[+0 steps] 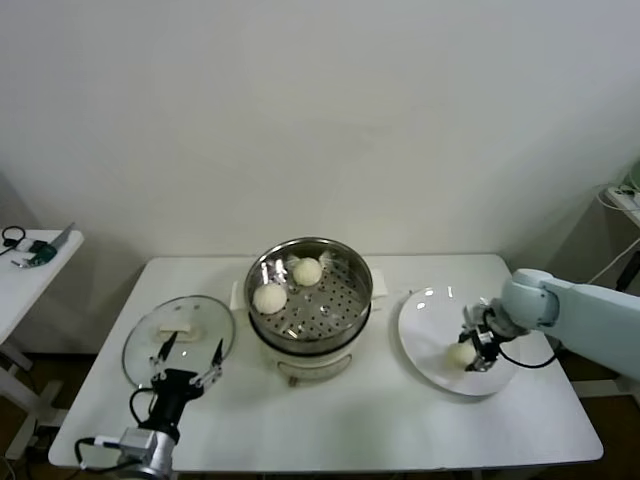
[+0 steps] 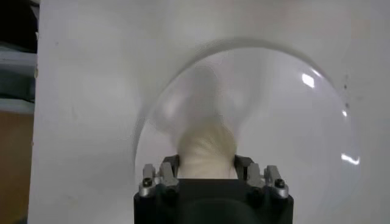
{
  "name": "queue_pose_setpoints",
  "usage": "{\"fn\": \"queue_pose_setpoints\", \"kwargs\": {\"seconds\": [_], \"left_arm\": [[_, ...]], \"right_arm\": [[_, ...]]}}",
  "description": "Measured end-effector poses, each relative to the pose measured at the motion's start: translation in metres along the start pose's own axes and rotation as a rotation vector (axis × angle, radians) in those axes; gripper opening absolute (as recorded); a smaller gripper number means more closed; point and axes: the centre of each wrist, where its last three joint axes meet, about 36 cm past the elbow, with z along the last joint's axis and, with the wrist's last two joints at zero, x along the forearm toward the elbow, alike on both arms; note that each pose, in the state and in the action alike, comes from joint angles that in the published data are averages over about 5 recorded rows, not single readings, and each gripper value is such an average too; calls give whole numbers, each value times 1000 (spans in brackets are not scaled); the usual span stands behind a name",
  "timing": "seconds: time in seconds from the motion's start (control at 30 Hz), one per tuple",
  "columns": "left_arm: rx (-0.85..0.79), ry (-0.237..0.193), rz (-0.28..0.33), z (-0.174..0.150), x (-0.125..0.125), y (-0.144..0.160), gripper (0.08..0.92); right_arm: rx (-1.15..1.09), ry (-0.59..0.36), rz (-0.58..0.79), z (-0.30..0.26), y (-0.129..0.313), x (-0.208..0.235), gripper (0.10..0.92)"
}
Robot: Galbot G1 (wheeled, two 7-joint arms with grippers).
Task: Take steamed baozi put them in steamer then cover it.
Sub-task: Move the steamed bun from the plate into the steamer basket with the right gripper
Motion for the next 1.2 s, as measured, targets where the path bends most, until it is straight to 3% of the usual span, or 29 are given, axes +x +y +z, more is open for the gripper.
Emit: {"fn": "queue_pose_setpoints", "kwargs": {"seconds": [0.33,0.53,0.67,0.83,1.2], "left_arm": [[-11,-14,5,-6,0,2,823],[-17,-21,2,-9,1,4,823],[-20,-24,-5,-11,3,6,823],[-20,-27,-16,-11,5,9,823],[-18,-34,-35,-12,6,13,823]], "right_arm": [[177,-86,95,-51,-53,105,611],[433,-169,186,-116,-83,195,611],[647,-205,212,-168,-84,225,609],[913,-210,202,-221,-73,219,610],[1311,-210,174,-287,-66,138,602]]}}
